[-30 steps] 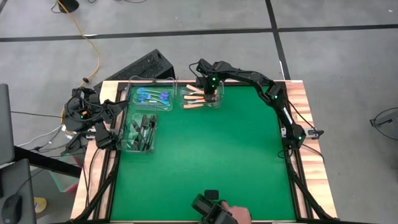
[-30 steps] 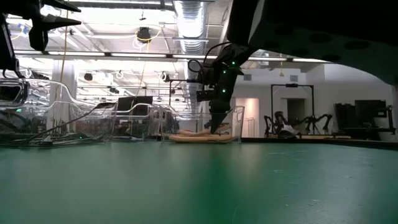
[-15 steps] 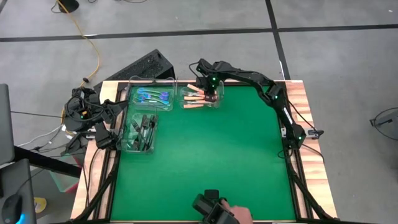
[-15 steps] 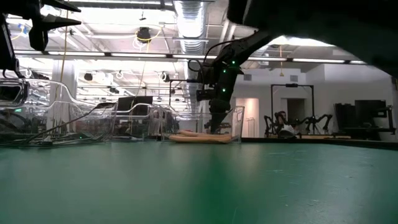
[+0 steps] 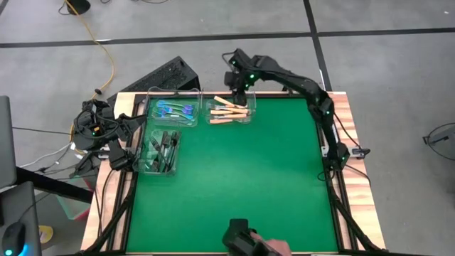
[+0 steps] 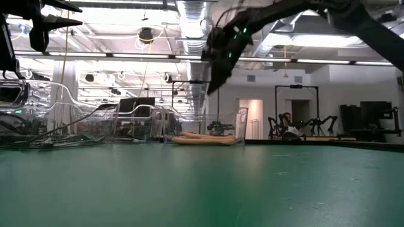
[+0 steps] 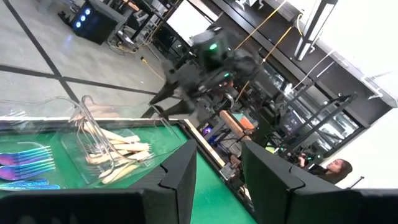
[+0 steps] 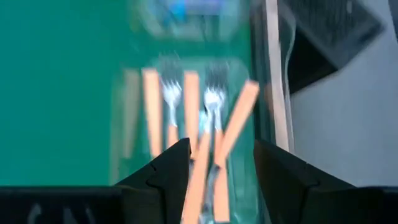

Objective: Sort silverware by color (type)
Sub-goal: Return to Home Position

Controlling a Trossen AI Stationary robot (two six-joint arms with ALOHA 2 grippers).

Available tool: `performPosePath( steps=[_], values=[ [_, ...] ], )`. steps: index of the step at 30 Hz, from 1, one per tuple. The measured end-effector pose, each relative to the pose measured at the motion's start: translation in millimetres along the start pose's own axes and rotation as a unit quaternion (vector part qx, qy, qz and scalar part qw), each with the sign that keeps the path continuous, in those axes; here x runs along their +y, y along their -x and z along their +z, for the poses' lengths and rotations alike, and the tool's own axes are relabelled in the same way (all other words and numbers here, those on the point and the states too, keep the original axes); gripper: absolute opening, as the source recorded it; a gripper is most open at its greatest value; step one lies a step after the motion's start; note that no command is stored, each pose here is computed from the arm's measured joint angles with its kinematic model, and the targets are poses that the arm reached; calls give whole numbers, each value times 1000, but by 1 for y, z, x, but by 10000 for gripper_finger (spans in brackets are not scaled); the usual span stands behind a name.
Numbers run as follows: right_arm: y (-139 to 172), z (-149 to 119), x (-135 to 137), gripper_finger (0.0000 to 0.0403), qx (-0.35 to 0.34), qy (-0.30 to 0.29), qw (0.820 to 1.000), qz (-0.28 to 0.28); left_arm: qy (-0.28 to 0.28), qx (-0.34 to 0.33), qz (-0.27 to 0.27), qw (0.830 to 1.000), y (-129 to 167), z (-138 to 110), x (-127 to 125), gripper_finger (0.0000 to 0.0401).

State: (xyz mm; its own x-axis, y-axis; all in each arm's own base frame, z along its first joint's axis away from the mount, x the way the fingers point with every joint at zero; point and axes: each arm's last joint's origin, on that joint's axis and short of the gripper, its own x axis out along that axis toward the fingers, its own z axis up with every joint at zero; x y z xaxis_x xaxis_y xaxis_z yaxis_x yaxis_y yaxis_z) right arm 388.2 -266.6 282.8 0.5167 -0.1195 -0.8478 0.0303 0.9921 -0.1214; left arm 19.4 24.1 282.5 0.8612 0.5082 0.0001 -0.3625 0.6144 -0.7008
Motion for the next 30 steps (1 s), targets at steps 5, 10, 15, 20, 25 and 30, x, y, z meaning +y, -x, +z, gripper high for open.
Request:
performPosePath(
  steps=[5,10,15,20,25,30],
  values=[
    [57,14,9,191,-90,11,996,27,10,0,0,1000,0,0,0,112],
    [121,21,23,191,-164,11,986,26,25,2,-1,1000,0,0,0,112],
    [177,19,41,191,-214,-1,976,25,42,24,-11,999,0,-1,-1,112],
    [217,6,58,191,-224,-20,974,37,60,45,-19,997,0,-2,-1,112],
    [238,-9,77,191,-204,-44,972,104,96,105,-41,989,1,-6,-3,112],
    [246,-17,91,191,-183,-69,966,167,146,192,-76,967,2,-8,-10,112]
  ],
)
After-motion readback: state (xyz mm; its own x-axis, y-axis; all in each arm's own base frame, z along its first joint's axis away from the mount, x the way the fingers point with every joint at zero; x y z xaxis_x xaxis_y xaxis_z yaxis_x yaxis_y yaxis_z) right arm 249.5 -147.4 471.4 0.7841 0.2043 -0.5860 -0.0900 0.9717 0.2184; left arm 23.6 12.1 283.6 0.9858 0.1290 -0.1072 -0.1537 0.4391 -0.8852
